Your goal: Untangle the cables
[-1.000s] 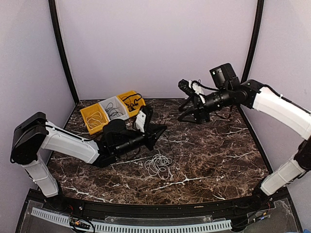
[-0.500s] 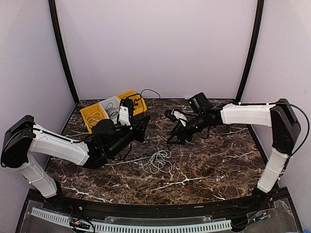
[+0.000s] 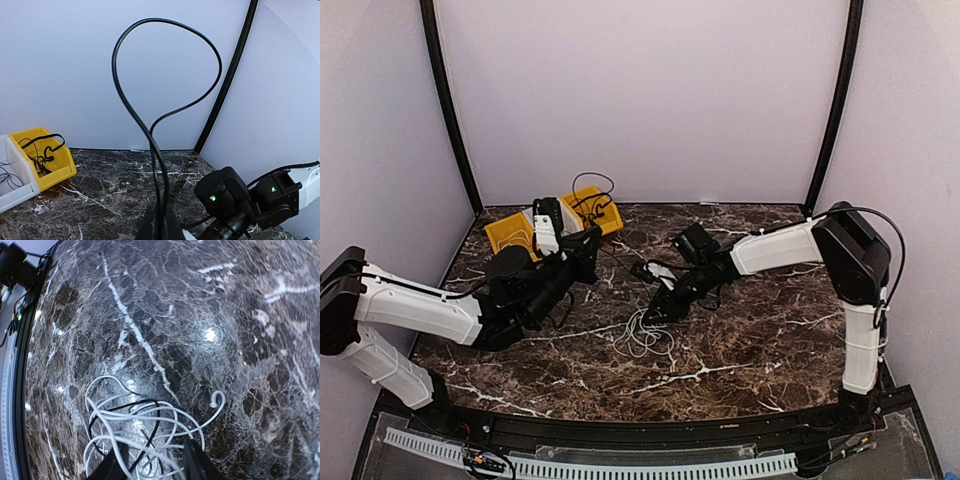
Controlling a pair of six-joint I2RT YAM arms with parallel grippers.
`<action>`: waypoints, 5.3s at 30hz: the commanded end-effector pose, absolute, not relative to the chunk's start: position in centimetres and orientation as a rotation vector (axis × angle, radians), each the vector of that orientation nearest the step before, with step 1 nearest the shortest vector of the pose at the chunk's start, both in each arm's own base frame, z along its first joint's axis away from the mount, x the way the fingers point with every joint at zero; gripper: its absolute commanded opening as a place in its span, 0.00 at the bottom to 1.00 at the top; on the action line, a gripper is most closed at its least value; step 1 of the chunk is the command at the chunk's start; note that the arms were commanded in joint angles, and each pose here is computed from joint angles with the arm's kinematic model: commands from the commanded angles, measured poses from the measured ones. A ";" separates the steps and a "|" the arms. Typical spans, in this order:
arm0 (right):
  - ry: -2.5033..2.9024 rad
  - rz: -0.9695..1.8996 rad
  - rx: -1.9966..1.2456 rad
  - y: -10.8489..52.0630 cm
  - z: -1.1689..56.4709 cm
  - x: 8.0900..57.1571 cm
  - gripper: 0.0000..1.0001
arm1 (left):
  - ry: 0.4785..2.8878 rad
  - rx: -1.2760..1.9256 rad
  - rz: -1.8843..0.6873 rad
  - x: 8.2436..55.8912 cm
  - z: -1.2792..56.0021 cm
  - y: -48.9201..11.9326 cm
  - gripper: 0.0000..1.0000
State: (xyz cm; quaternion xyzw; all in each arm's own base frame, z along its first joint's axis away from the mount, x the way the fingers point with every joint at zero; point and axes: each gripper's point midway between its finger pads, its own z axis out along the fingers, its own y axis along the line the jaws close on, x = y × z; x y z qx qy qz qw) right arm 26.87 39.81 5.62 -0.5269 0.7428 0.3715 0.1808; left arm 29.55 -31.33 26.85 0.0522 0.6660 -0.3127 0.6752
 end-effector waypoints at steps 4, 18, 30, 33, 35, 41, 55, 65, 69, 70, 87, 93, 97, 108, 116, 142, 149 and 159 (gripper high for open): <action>2.117 1.069 -1.471 40.6 4.3 26.9 0.18 | 1.349 0.025 -0.664 28.4 33.6 -27.2 0.00; 2.236 1.024 -1.477 39.5 1.2 26.8 0.09 | 0.987 0.187 -0.525 25.1 55.0 -26.0 0.00; 2.168 1.061 -1.538 38.5 5.9 26.7 0.31 | 1.057 0.244 -0.384 28.6 57.1 -28.6 0.00; 2.128 1.034 -1.608 37.7 9.2 26.0 0.46 | 1.238 0.220 -0.427 32.4 55.1 -29.4 0.00; 2.104 0.983 -1.632 36.8 11.1 25.7 0.55 | 1.280 0.214 -0.436 33.6 54.0 -29.3 0.00; 2.056 0.841 -1.626 32.9 15.3 24.9 0.69 | 1.345 0.198 -0.453 36.9 50.5 -29.3 0.00; 1.972 0.556 -1.471 25.0 16.9 25.0 0.72 | 1.434 0.281 -0.378 45.9 41.8 -31.5 0.00; 1.923 0.479 -1.212 19.1 17.8 26.3 0.81 | 1.493 0.335 -0.353 52.3 36.1 -31.4 0.00; 1.924 0.472 -1.160 17.8 16.9 26.7 0.82 | 1.509 0.298 -0.363 54.9 34.9 -30.1 0.00; 1.931 0.466 -1.149 17.5 16.7 27.0 0.82 | 1.498 0.283 -0.357 55.6 35.5 -29.3 0.00; 1.987 0.452 -1.149 17.0 14.4 27.7 0.82 | 1.523 0.197 -0.294 65.2 31.7 -22.5 0.00; 1.995 0.455 -1.155 17.0 14.1 27.7 0.82 | 1.616 0.216 -0.342 65.2 26.6 -22.8 0.00; 1.999 0.459 -1.160 17.0 13.8 27.7 0.82 | 1.672 0.236 -0.395 64.5 23.4 -23.4 0.00; 2.014 0.469 -1.168 17.1 13.3 27.7 0.81 | 1.758 0.238 -0.424 64.5 19.2 -23.8 0.00; 2.018 0.473 -1.173 17.1 13.0 27.7 0.81 | 1.875 0.189 -0.405 64.7 15.2 -23.3 0.00; 2.026 0.489 -1.189 17.3 12.8 27.6 0.81 | 1.821 0.165 -0.017 64.8 23.3 -14.8 0.00; 2.029 0.490 -1.191 17.3 12.7 27.5 0.80 | 1.800 0.165 -0.082 64.8 24.0 -15.6 0.00; 2.053 0.501 -1.202 17.3 12.0 27.4 0.80 | 1.839 0.205 -0.313 64.7 20.9 -19.5 0.00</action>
